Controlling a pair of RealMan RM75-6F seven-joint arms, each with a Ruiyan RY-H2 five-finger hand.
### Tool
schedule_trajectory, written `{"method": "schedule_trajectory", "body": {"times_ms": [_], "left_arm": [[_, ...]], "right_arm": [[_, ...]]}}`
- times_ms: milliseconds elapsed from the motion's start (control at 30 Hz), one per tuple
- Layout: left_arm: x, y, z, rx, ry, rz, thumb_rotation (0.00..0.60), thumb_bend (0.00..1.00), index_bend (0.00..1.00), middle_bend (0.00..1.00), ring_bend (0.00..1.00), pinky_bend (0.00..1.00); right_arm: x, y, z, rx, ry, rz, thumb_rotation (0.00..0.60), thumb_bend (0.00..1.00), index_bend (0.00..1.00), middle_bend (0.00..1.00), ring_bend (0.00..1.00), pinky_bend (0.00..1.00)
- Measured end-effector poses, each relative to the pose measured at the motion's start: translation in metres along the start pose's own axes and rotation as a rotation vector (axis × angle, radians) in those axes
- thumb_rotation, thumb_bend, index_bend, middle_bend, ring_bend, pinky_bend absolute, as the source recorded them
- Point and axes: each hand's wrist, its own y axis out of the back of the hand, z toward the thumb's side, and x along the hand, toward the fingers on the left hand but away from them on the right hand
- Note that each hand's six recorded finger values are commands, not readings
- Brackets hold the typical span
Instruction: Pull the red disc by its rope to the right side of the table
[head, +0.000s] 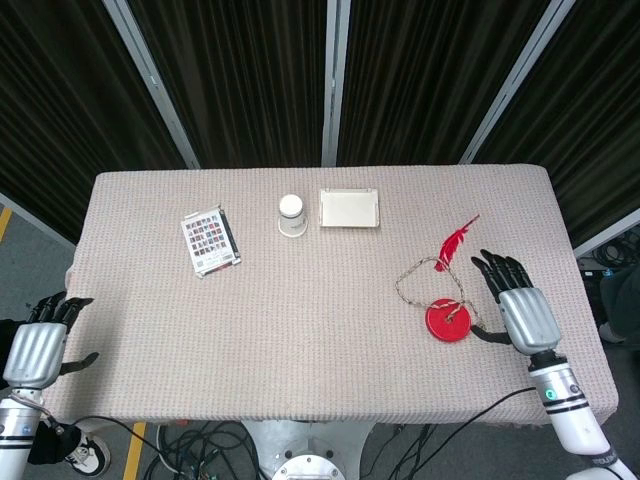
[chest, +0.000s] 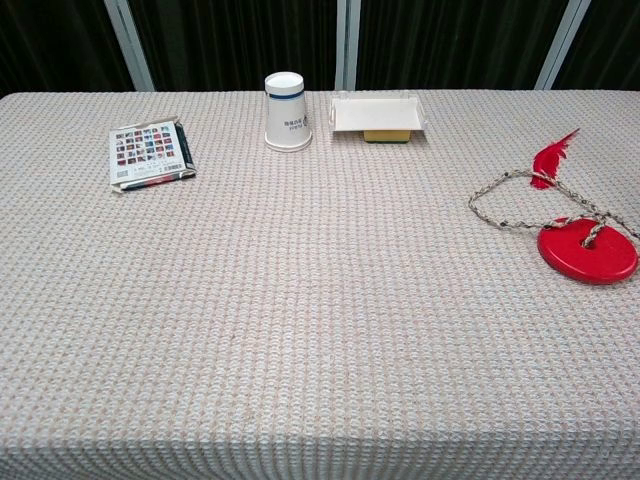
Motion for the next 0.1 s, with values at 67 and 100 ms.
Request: {"method": "schedule_trajectory", "body": {"times_ms": [67,100], "left_arm": [[0.0,0.002,0.001,0.0,-0.003,0.003,0.6,0.0,0.2,0.22,0.1,0.15],[0.001,0.002,0.001,0.0,-0.005,0.005,0.6,0.0,0.2,0.22,0.1,0.15]], "right_arm": [[0.02,0.004,-0.014,0.027,-0.027,-0.034,0.6,0.0,0.0,0.0,0.0,0.0],[0.027,0.005,-0.02,0.043,-0.041,-0.046,0.6,0.0,0.0,0.0,0.0,0.0]]}}
